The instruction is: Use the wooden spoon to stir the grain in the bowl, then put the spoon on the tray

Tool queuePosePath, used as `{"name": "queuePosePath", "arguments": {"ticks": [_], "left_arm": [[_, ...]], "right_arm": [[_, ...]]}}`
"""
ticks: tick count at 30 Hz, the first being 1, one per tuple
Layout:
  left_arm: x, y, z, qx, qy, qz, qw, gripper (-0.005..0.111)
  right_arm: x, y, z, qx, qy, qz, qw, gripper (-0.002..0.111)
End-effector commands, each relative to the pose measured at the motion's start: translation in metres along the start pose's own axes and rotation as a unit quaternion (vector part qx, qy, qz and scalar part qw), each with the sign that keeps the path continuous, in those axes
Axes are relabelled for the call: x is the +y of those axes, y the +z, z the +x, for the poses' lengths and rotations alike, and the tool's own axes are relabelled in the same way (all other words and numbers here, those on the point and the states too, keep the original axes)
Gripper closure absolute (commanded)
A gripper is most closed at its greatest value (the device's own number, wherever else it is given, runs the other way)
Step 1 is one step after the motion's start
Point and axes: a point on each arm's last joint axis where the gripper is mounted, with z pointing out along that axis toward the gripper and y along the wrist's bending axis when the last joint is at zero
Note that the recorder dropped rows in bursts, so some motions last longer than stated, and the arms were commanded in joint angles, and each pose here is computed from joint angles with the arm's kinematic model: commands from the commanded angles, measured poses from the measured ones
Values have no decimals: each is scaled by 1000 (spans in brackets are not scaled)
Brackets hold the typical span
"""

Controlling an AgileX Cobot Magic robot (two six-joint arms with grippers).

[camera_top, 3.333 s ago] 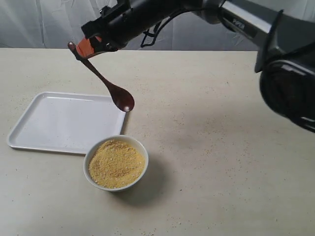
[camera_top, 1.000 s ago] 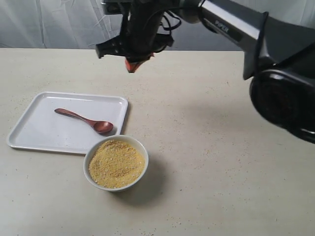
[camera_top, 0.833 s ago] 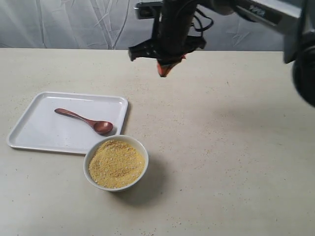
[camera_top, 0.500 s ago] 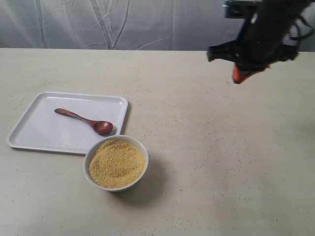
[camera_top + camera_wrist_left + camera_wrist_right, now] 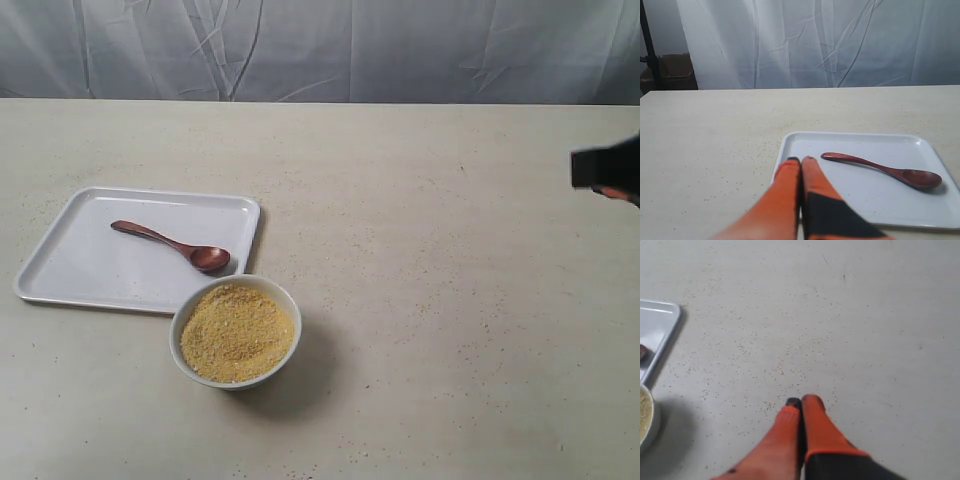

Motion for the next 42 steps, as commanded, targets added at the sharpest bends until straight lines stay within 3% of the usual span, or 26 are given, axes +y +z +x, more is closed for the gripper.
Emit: {"name": "queuePosePath", "arguments": {"ticks": [1, 3, 8, 24, 36, 42], "left_arm": [[0, 0, 0, -6, 0, 0, 1000, 107], [0, 0, 0, -6, 0, 0, 1000, 107], [0, 0, 0, -6, 0, 0, 1000, 107], [0, 0, 0, -6, 0, 0, 1000, 107], [0, 0, 0, -6, 0, 0, 1000, 107], [0, 0, 0, -6, 0, 0, 1000, 107]], "right_arm": [[-3, -15, 32, -63, -51, -6, 997, 108], [-5, -16, 42, -95, -50, -8, 994, 108], [-7, -17, 61, -72, -47, -9, 996, 108], [-5, -28, 65, -88, -53, -21, 995, 108], [-25, -83, 80, -239, 21, 88, 967, 108], [-26, -89, 83, -254, 28, 105, 961, 108]]}}
